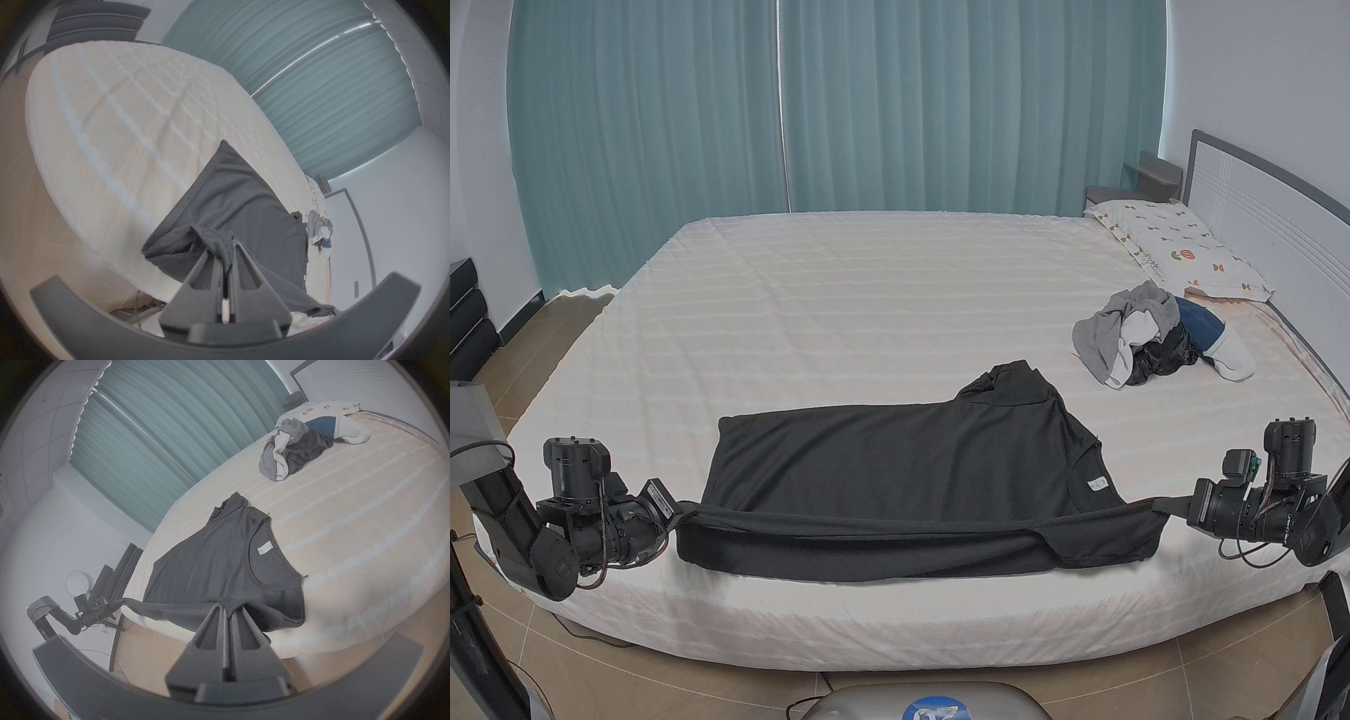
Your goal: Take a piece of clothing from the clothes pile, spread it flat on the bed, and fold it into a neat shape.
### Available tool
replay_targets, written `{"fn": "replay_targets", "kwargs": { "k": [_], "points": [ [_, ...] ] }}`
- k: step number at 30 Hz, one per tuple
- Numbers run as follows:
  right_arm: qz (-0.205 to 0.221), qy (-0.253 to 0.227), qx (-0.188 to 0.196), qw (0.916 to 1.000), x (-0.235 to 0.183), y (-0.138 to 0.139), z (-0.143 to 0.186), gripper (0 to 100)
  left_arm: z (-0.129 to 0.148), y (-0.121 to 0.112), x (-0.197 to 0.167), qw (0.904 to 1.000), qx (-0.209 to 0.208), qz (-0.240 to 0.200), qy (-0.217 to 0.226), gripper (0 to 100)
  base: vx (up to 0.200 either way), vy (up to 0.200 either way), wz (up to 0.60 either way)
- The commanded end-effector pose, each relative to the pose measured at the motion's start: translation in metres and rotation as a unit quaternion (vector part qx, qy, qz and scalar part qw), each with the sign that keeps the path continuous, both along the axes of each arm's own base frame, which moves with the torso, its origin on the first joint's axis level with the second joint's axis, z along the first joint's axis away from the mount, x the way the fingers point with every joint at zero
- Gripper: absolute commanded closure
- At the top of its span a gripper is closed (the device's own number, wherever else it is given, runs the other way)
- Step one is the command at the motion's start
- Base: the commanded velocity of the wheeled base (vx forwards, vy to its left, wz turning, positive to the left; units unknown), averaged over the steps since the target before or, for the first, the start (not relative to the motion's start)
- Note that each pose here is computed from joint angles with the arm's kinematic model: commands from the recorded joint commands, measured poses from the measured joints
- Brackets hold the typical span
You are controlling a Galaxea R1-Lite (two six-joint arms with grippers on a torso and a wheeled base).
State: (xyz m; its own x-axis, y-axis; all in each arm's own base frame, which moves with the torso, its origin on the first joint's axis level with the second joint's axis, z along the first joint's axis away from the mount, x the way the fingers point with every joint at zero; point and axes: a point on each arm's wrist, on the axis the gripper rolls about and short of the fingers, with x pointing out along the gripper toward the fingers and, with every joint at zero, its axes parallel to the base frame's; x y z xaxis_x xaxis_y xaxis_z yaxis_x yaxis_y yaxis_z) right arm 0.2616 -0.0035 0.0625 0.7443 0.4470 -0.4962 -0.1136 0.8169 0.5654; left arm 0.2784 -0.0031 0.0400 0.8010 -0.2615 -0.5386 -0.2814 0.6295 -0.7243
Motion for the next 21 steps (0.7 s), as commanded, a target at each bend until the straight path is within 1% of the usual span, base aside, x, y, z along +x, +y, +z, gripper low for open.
{"fn": "replay_targets", "kwargs": {
  "k": [1,2,5,10,15,19,21],
  "points": [
    [-0.005,-0.001,0.006,1.0000,0.013,-0.001,-0.002,100,-0.003,-0.001,0.013,0.9998,-0.018,0.010,0.000,100,0.000,0.000,0.00],
    [-0.011,0.003,0.016,0.9998,0.018,-0.001,-0.002,100,-0.002,-0.001,0.017,0.9993,-0.031,0.019,0.001,100,0.000,0.000,0.00],
    [-0.007,0.008,0.021,0.9997,0.027,0.004,-0.006,100,-0.005,-0.001,0.021,0.9991,-0.036,0.023,0.004,100,0.000,0.000,0.00],
    [-0.023,0.020,0.010,0.9995,0.047,0.004,-0.022,100,-0.012,-0.002,0.030,0.9989,-0.039,0.024,0.007,100,0.000,0.000,0.00],
    [-0.027,0.026,0.005,0.9993,0.062,0.006,-0.036,100,-0.015,-0.004,0.042,0.9982,-0.052,0.028,0.005,100,0.000,0.000,0.00],
    [-0.018,0.027,0.006,0.9994,0.070,0.014,-0.041,100,-0.021,-0.009,0.053,0.9973,-0.066,0.031,0.009,100,0.000,0.000,0.00],
    [-0.014,0.026,0.006,0.9995,0.073,0.017,-0.042,100,-0.022,-0.009,0.056,0.9971,-0.067,0.036,0.008,100,0.000,0.000,0.00]
  ]
}}
